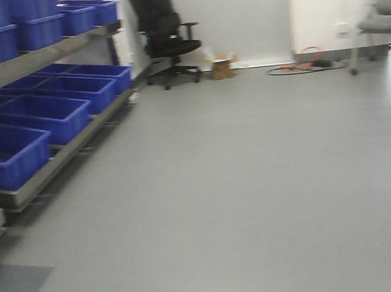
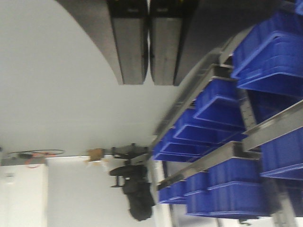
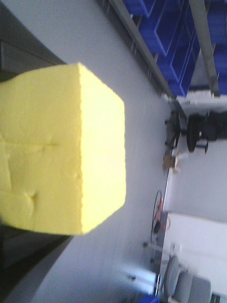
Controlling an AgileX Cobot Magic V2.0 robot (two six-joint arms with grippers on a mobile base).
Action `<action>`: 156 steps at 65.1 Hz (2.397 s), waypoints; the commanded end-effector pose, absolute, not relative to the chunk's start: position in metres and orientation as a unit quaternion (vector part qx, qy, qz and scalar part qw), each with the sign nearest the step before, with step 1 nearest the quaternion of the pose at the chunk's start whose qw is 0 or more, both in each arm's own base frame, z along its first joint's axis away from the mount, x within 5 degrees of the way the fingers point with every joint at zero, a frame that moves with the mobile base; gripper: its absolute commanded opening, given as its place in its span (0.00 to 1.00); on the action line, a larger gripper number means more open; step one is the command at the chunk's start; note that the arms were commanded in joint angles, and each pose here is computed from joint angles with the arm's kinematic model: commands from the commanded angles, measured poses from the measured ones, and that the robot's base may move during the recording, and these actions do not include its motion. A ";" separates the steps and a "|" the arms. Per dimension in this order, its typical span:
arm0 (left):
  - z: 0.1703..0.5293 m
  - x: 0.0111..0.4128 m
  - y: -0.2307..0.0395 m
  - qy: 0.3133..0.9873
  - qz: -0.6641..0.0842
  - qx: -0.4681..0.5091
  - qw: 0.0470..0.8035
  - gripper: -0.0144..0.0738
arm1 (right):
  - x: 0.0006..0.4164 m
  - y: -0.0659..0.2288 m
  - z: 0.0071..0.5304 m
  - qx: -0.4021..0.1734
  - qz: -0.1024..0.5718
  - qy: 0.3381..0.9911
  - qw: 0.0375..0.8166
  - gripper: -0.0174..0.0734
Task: Place yellow foam block on left shelf second layer
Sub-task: 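Drive the base down the aisle toward the blue bin shelves, then move the right gripper with the cube over an open blue bin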
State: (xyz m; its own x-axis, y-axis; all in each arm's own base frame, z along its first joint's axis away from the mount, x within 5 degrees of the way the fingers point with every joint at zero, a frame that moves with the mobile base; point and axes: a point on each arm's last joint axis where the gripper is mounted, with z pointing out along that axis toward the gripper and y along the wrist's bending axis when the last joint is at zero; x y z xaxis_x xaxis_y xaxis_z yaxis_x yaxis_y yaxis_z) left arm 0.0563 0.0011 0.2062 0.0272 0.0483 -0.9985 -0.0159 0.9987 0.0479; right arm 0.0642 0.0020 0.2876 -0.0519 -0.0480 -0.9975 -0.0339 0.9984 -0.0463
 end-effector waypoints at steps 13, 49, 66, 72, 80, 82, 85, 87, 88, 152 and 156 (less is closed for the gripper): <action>0.206 0.055 0.000 0.669 0.015 0.012 0.743 0.32 | 0.064 0.002 0.305 -0.026 -0.009 0.686 0.727 0.72; 0.206 0.055 0.000 0.669 0.015 0.012 0.743 0.32 | 0.064 0.002 0.305 -0.026 -0.009 0.686 0.727 0.72; 0.206 0.055 0.000 0.669 0.015 0.012 0.743 0.32 | 0.064 0.002 0.305 -0.026 -0.009 0.686 0.727 0.72; 0.206 0.055 0.000 0.669 0.015 0.012 0.743 0.32 | 0.064 0.002 0.305 -0.026 -0.009 0.686 0.727 0.72; 0.206 0.055 0.000 0.669 0.015 0.012 0.743 0.32 | 0.064 0.002 0.305 -0.026 -0.009 0.686 0.727 0.72; 0.206 0.055 0.000 0.669 0.015 0.012 0.743 0.32 | 0.064 0.002 0.305 -0.026 -0.009 0.686 0.727 0.72; 0.206 0.055 0.000 0.669 0.015 0.012 0.743 0.32 | 0.064 0.002 0.305 -0.026 -0.009 0.686 0.727 0.72; 0.206 0.055 0.000 0.669 0.015 0.012 0.743 0.32 | 0.064 0.002 0.305 -0.026 -0.009 0.686 0.727 0.72; 0.206 0.055 0.000 0.669 0.015 0.012 0.743 0.32 | 0.064 0.002 0.305 -0.026 -0.009 0.686 0.727 0.72; 0.206 0.055 0.000 0.669 0.015 0.012 0.743 0.32 | 0.064 0.002 0.305 -0.026 -0.009 0.686 0.727 0.72; 0.206 0.055 0.000 0.669 0.015 0.012 0.743 0.32 | 0.064 0.002 0.305 -0.026 -0.009 0.686 0.727 0.72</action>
State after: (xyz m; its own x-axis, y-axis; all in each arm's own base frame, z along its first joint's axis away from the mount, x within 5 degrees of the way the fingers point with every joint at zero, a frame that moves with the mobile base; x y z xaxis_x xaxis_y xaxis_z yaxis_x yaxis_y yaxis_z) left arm 0.0563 0.0011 0.2062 0.0272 0.0483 -0.9985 -0.0159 0.9987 0.0479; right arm 0.0642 0.0020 0.2876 -0.0519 -0.0480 -0.9975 -0.0339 0.9984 -0.0463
